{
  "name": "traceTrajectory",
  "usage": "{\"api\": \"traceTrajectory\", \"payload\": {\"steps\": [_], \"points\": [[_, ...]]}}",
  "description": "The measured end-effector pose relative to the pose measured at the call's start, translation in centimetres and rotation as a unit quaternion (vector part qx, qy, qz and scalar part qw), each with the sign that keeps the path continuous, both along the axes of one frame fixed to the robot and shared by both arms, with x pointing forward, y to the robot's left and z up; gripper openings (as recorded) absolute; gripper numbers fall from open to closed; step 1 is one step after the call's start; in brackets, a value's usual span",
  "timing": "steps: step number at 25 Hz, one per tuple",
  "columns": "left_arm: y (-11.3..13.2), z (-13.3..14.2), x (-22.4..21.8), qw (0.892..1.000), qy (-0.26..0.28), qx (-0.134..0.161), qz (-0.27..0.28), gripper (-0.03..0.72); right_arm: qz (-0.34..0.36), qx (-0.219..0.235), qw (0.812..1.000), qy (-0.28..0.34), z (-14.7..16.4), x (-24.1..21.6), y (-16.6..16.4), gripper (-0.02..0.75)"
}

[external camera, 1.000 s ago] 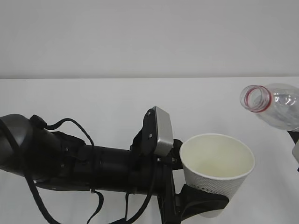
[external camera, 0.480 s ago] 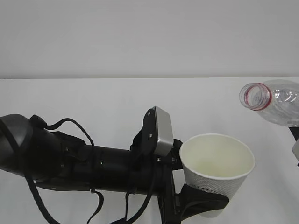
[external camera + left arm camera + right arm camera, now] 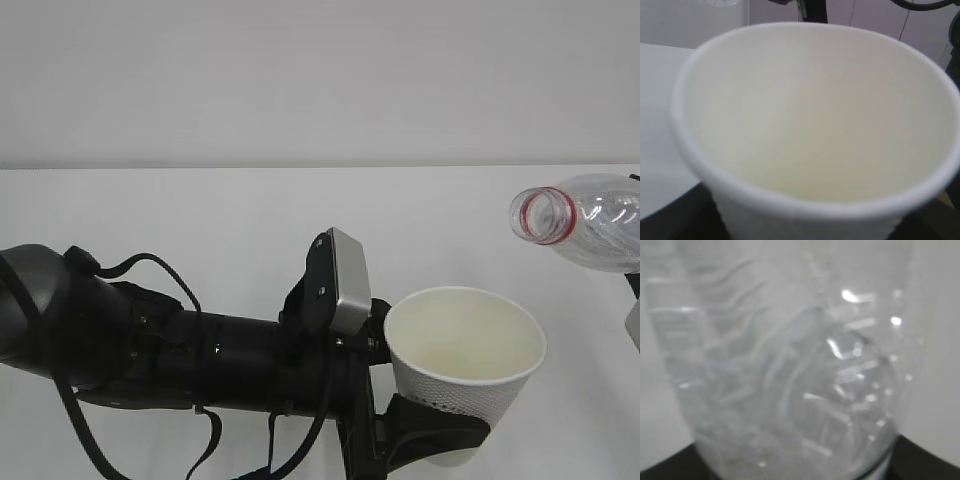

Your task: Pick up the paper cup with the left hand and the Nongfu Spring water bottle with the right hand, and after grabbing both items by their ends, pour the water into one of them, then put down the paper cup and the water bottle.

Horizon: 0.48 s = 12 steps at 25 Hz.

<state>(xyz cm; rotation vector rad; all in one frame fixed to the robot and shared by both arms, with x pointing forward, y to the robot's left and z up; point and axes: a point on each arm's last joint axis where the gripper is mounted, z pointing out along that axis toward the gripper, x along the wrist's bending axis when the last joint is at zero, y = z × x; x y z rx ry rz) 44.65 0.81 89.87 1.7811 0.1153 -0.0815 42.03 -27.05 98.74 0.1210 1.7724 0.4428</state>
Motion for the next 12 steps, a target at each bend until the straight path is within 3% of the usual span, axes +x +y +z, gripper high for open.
{"api": "traceTrajectory", "payload": {"steps": [12], "points": [[0.0,0.0,0.0,1.0,0.0,0.0,0.0,0.556,0.001,-0.018,1.0,-0.014,0.16,0.04,-0.04,0.395]]}}
